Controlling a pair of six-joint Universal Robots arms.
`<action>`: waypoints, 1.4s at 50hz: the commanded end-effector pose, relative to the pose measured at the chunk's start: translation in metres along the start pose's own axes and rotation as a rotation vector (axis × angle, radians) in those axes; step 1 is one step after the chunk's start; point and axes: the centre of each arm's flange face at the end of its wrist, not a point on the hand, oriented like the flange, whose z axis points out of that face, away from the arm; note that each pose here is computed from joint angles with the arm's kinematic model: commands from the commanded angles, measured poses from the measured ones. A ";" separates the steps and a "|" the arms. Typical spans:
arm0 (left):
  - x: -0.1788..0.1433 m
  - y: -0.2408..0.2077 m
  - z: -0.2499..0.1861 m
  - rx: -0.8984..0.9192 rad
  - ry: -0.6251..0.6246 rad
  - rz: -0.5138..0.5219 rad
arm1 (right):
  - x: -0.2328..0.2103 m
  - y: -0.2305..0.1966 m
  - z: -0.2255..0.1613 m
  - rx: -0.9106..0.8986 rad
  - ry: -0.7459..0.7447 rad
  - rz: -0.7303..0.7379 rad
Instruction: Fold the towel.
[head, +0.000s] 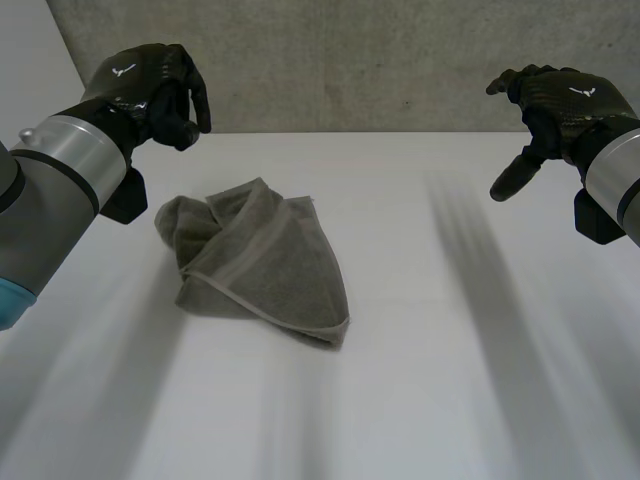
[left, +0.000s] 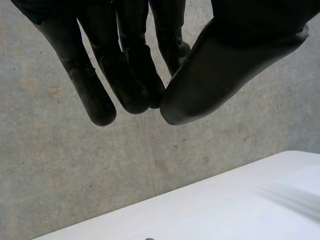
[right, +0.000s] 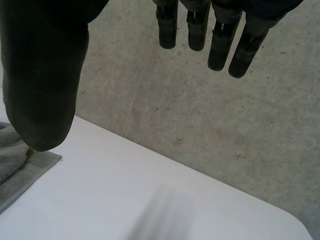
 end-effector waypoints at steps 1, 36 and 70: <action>-0.004 0.001 0.002 -0.001 -0.012 -0.002 | -0.001 0.000 0.000 -0.001 -0.003 -0.002; -0.030 -0.015 0.007 0.044 -0.077 0.018 | -0.009 0.000 -0.001 0.001 -0.028 0.001; -0.003 0.133 0.007 -0.462 0.275 0.463 | -0.089 0.098 -0.007 -0.298 -0.375 -0.080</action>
